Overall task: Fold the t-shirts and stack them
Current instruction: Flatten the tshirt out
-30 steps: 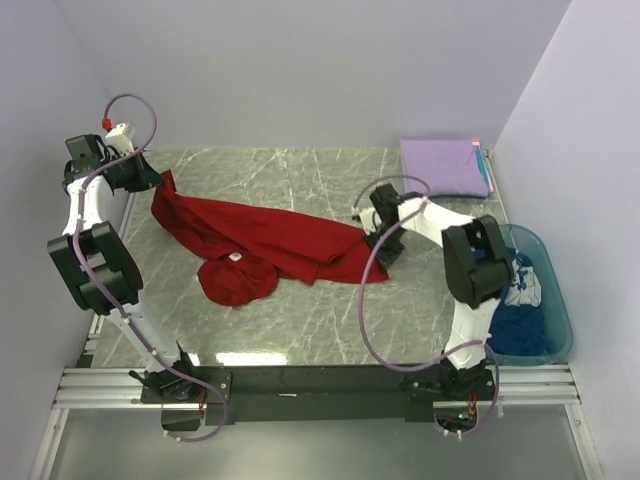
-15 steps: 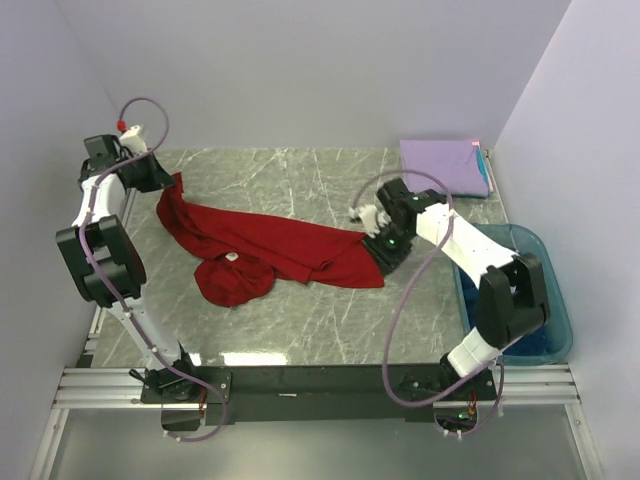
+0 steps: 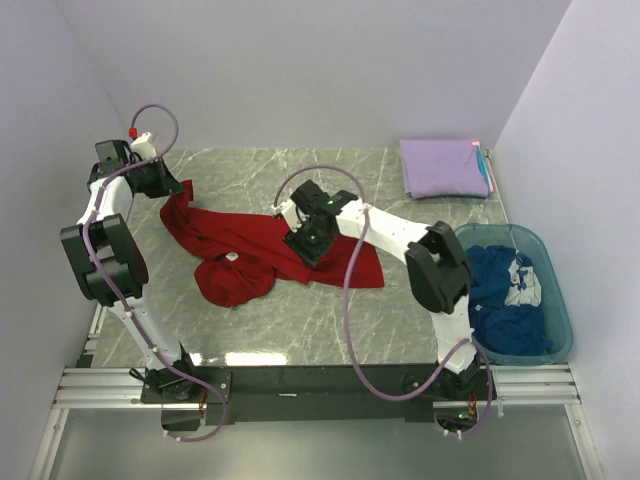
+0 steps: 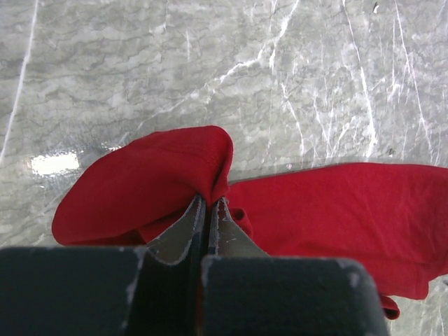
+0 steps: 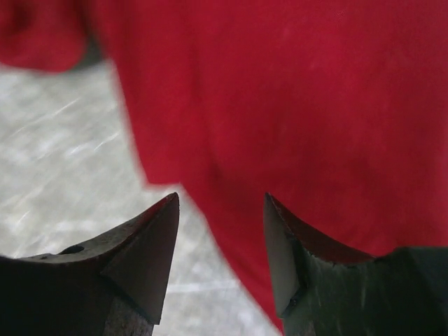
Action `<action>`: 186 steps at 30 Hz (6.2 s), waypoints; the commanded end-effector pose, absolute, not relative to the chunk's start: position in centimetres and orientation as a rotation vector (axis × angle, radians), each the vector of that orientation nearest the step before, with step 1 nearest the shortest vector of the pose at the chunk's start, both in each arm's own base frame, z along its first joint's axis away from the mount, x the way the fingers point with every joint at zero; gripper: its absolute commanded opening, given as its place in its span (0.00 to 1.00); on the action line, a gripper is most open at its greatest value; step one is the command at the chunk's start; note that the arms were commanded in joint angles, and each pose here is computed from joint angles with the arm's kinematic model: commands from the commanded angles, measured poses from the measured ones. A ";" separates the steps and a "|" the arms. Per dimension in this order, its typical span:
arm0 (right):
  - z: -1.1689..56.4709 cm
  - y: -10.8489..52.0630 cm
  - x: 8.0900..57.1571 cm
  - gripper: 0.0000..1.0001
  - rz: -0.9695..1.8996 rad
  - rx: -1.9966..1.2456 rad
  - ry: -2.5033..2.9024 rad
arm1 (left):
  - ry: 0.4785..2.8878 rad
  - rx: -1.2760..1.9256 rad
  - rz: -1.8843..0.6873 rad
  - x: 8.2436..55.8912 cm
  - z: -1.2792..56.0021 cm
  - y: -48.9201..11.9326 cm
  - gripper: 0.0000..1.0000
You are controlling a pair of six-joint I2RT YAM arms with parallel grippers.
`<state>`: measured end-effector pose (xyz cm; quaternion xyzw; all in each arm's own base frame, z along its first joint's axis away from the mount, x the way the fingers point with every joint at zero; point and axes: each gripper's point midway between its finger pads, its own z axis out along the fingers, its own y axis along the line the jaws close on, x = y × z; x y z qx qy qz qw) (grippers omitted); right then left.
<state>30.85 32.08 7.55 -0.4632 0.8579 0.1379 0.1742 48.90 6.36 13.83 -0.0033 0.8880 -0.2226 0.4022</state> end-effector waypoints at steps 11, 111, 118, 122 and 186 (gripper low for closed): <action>6.3 31.4 29.2 0.00 0.336 -1.331 2.448 | 2.199 0.087 -0.560 47.5 15.8 5.5 0.01; 8.6 23.9 25.4 0.01 0.734 -1.344 2.766 | 2.141 1.419 -0.513 23.3 6.3 -10.8 0.96; 8.9 22.6 26.2 0.26 0.758 -1.286 2.824 | 2.193 1.759 -0.470 20.6 2.1 -10.0 0.35; 9.6 22.5 27.5 0.27 0.743 -1.262 2.830 | 2.143 1.909 -0.456 19.3 2.1 -8.6 0.10; 5.7 5.4 36.2 0.00 0.172 -0.986 2.998 | 2.561 0.277 -0.501 51.9 5.0 -4.3 0.30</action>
